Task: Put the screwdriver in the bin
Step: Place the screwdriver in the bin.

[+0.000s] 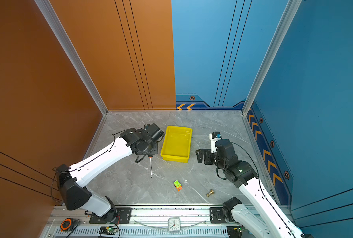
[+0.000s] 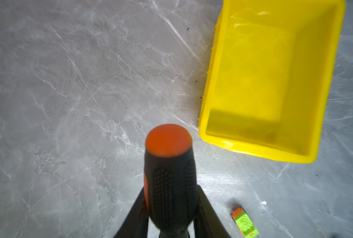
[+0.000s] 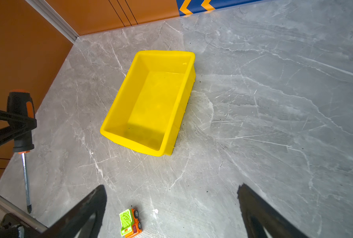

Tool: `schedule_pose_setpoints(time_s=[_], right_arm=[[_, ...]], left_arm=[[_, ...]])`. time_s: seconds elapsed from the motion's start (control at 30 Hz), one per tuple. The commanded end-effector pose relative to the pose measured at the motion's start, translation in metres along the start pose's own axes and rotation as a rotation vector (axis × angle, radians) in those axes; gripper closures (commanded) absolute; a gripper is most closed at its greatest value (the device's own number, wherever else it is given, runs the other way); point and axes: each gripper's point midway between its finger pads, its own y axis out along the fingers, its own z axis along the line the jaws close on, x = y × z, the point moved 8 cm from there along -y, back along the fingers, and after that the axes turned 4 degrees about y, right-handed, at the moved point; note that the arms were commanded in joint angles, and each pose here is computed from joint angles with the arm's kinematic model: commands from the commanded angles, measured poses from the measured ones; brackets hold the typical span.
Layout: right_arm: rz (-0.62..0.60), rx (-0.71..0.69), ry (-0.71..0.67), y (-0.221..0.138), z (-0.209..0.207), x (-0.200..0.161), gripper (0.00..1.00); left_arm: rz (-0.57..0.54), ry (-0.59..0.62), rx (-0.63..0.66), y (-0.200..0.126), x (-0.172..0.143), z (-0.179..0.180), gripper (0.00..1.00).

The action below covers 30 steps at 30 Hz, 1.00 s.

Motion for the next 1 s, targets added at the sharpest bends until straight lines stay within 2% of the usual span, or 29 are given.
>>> schedule_pose_setpoints(time_s=[0.0,0.17,0.5,0.67,0.97], right_arm=[[0.068,0.008,0.066,-0.006,0.002,0.001,0.0],[0.105,-0.079,0.068,0.001,-0.003,0.005,0.0],[0.099,-0.179,0.043,0.008,-0.009,0.013,0.0],[0.106,-0.208,0.052,0.016,-0.012,0.014,0.0],[0.035,-0.253,0.038,0.009,-0.012,0.02,0.0]], left_arm=[[0.004,0.068,-0.025,-0.003,0.014,-0.015,1.0],[-0.011,0.11,-0.067,0.007,0.046,-0.041,1.0],[0.007,0.157,-0.161,0.053,0.092,-0.088,1.0],[0.028,0.162,-0.184,0.081,0.103,-0.102,1.0],[0.049,0.181,-0.183,0.122,0.108,-0.119,1.0]])
